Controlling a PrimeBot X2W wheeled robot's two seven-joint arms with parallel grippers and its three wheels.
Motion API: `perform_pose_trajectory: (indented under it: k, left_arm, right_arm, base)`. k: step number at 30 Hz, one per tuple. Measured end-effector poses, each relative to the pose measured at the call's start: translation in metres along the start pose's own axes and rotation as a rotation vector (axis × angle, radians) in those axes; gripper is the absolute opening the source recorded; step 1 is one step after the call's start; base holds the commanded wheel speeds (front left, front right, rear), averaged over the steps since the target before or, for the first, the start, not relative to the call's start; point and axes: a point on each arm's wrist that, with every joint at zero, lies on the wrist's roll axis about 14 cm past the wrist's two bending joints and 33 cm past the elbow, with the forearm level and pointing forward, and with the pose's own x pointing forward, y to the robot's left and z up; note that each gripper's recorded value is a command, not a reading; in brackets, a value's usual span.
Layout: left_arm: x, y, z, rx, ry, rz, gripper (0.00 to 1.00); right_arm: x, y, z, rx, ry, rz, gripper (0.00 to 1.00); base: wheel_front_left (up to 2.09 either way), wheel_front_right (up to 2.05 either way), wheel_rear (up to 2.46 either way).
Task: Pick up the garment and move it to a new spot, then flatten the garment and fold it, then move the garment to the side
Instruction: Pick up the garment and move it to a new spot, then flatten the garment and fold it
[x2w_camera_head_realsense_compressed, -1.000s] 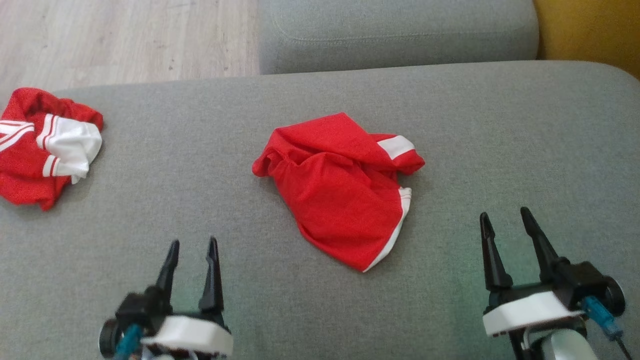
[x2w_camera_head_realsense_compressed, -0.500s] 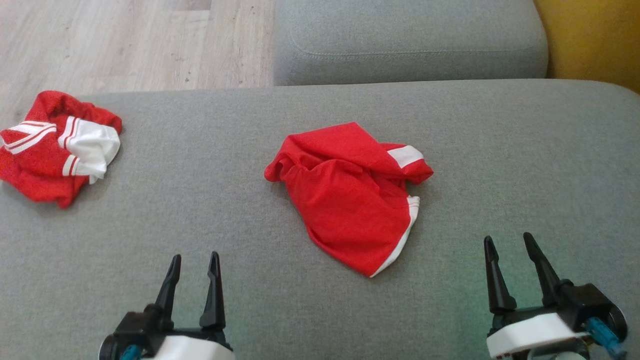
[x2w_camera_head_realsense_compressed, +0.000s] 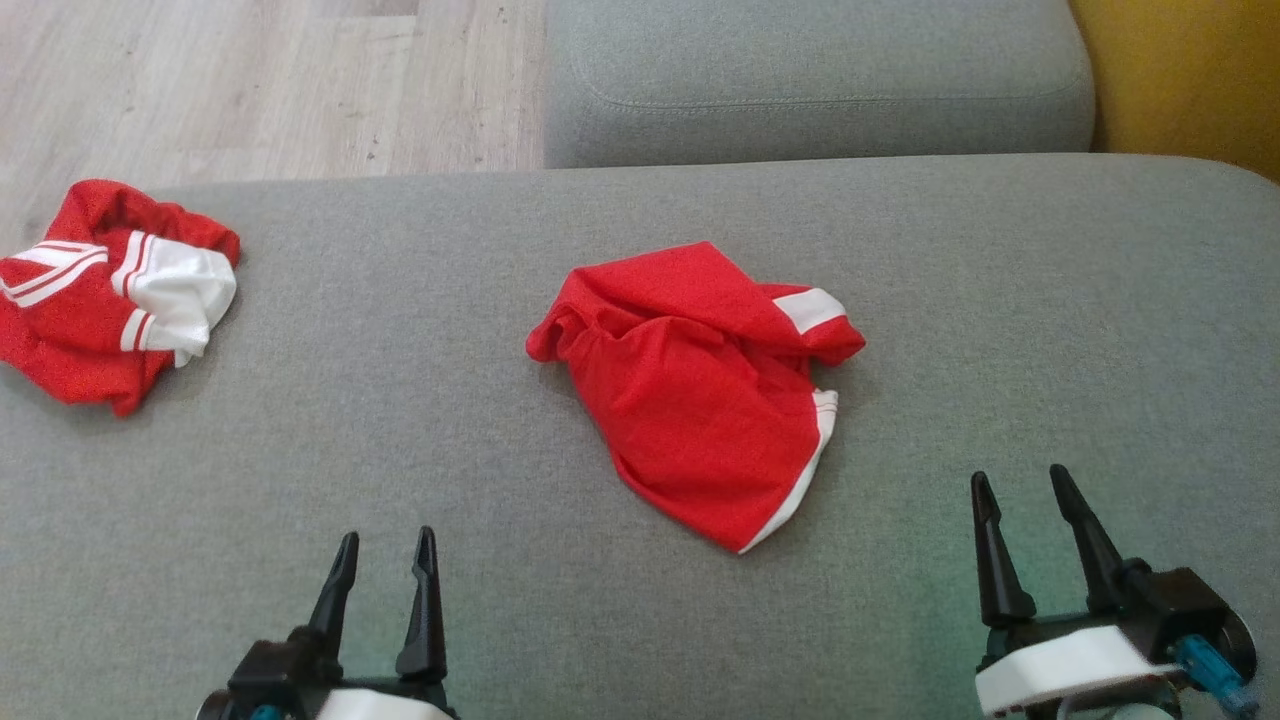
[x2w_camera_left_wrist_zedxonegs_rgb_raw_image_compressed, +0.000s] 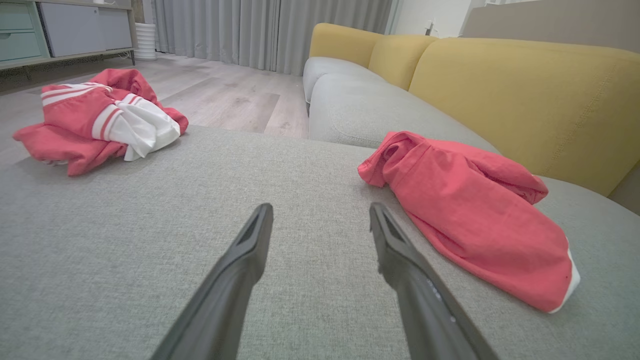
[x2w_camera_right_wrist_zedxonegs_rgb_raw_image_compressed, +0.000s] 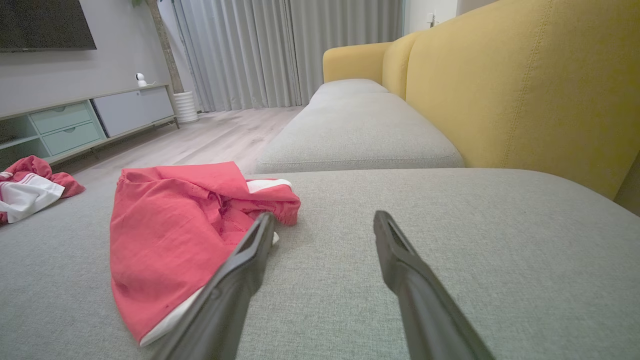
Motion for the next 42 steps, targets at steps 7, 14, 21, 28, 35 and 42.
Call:
perform_pose_trajectory:
  k: [7,14,21,28,35,42]
  left_arm:
    - [0.0,0.0,-0.005,0.001,0.024,0.004,1.0]
    - [0.001,0.002,-0.009,0.002,0.044,0.009,1.0]
    - [0.005,0.004,-0.014,0.001,0.063,0.022,1.0]
    - [0.018,0.006,-0.009,0.001,0.049,0.03,1.0]
    - [0.021,0.016,-0.012,-0.014,0.049,0.076,1.0]
    - [0.018,0.036,-0.019,-0.021,0.068,0.155,1.0]
  right_arm:
    - [0.001,-0.001,-0.002,0.001,0.007,-0.001,1.0]
    - [0.003,-0.002,-0.006,0.001,0.02,-0.004,1.0]
    - [0.028,0.003,-0.006,0.037,0.024,0.013,1.0]
    - [0.118,0.044,0.05,-0.006,-0.006,0.155,1.0]
    - [0.173,0.072,0.029,-0.049,0.207,0.267,1.0]
    - [0.193,0.1,-0.029,-0.031,0.449,0.36,1.0]
  base:
    - [0.0,0.0,0.0]
    - [0.0,0.0,0.0]
    - [0.0,0.0,0.0]
    - [0.0,0.0,0.0]
    - [0.0,0.0,0.0]
    - [0.0,0.0,0.0]
